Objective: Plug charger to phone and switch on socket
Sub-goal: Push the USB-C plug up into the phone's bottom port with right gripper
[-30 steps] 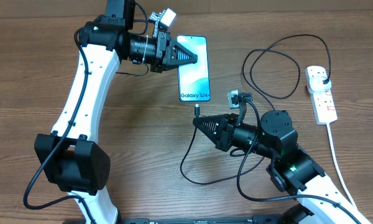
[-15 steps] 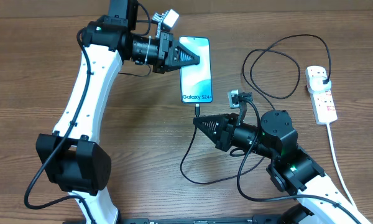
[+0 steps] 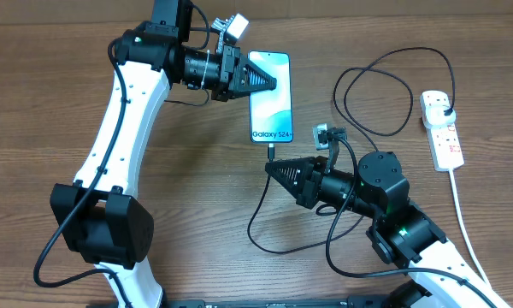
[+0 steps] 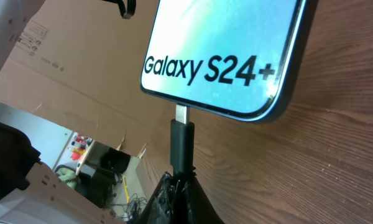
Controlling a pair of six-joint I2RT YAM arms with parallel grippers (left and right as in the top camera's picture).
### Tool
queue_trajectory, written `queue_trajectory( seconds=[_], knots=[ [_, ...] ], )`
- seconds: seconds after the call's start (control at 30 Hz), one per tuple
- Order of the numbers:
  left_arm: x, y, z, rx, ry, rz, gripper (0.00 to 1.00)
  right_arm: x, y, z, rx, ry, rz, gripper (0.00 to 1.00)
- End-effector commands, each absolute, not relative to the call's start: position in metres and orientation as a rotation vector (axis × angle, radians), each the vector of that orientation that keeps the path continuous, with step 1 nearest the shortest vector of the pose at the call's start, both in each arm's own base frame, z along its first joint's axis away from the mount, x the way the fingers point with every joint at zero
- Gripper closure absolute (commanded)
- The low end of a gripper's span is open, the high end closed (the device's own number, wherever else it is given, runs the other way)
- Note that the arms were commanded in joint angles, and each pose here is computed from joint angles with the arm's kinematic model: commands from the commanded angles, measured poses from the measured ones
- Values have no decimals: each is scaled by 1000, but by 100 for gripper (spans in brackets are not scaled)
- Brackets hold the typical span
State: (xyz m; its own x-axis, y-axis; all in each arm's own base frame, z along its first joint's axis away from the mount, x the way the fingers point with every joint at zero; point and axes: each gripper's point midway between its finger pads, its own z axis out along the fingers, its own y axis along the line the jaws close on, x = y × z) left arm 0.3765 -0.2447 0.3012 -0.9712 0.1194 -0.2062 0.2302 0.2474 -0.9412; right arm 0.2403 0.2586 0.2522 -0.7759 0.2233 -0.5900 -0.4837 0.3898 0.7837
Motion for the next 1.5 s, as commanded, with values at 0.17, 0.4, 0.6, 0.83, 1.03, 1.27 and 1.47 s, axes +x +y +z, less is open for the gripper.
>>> queue_trajectory(
  seconds=[0.17, 0.4, 0.6, 0.83, 1.03, 1.27, 1.47],
  knots=[
    [372, -249, 308, 411, 2355, -1870, 96, 243, 257, 259, -221, 1986, 1410, 96],
    [371, -249, 311, 416, 2343, -1892, 96, 244, 256, 256, -193, 2003, 1406, 96],
    [371, -249, 311, 417, 2342, -1894, 95, 245, 255, 256, -186, 2003, 1405, 96],
    [369, -249, 310, 433, 2337, -1888, 96, 247, 255, 260, -156, 1989, 1416, 96],
    [369, -249, 310, 434, 2338, -1888, 96, 250, 254, 262, -138, 1979, 1414, 96],
    [365, -254, 310, 461, 2337, -1892, 96, 255, 251, 263, -98, 1975, 1399, 96],
    [359, -260, 309, 485, 2342, -1898, 96, 259, 247, 263, -79, 1970, 1384, 96]
  ],
)
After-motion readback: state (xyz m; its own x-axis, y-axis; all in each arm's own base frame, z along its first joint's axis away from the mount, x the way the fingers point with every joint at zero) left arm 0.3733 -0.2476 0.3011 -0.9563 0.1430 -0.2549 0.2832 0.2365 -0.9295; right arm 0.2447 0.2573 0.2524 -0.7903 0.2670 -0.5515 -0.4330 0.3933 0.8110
